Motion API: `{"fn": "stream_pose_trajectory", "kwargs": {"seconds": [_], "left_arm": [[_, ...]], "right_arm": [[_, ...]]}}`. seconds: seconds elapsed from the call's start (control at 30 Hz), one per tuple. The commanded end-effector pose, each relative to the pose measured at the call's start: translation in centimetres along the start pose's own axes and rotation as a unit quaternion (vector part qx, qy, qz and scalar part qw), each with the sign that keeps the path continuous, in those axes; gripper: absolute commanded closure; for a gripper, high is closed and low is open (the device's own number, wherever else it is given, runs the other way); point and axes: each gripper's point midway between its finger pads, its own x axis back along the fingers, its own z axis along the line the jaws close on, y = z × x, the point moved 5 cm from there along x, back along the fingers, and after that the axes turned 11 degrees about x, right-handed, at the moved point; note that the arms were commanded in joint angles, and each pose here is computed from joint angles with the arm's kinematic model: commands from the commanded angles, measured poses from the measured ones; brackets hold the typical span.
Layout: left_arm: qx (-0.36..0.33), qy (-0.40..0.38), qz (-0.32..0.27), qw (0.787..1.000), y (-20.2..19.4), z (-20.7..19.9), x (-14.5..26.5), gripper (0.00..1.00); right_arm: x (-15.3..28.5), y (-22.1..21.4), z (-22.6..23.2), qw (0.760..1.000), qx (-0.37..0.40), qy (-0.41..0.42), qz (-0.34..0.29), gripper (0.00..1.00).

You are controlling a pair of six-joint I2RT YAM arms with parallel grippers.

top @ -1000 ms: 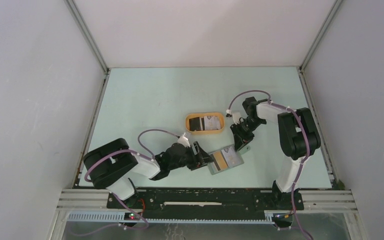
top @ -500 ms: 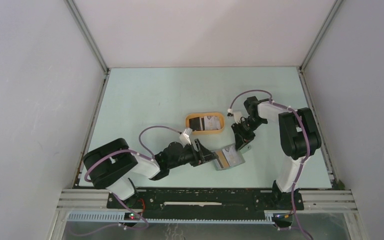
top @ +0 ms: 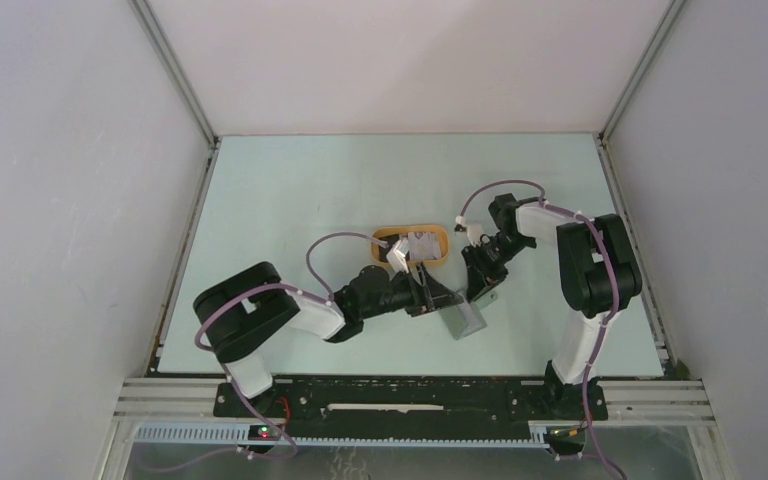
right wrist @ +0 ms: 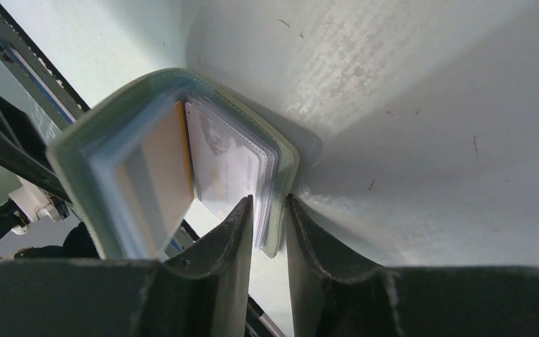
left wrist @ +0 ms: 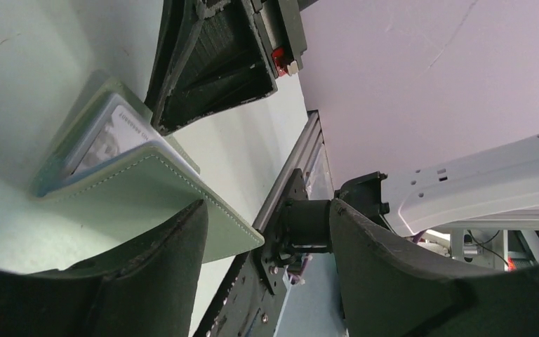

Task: Put the credit cards into the card holder
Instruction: Close the card holder at the center of the board.

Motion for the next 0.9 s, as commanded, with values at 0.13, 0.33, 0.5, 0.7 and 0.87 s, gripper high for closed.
{"fn": "stream_pose_trajectory", "kwargs": {"seconds": [0.13, 0.33, 0.5, 0.7, 0.87], "left_arm": [[-0.012, 0.002, 0.04, 0.999, 0.1, 0.3, -2.8, 0.31], [-0.009, 0.023, 0.053, 0.998, 0.6, 1.1, -3.9, 0.31], [-0.02, 0.034, 0.055, 0.998, 1.1, 1.1, -4.1, 0.33], [-0.032, 0.067, 0.053, 0.996, 2.0, 1.8, -4.0, 0.51], [-0.042, 0.102, 0.061, 0.992, 2.5, 2.8, -4.2, 0.69]], "right_arm": [[2.6, 1.5, 0.1, 0.998, -0.003, 0.007, -0.055, 0.68], [5.3, 2.0, -0.2, 0.994, 0.019, -0.033, -0.098, 0.67], [7.5, 2.1, 0.2, 0.988, 0.042, -0.053, -0.137, 0.67], [10.7, 2.2, 1.1, 0.973, 0.08, -0.07, -0.204, 0.67], [14.2, 2.8, 4.4, 0.932, 0.187, -0.112, -0.291, 0.66]]}}
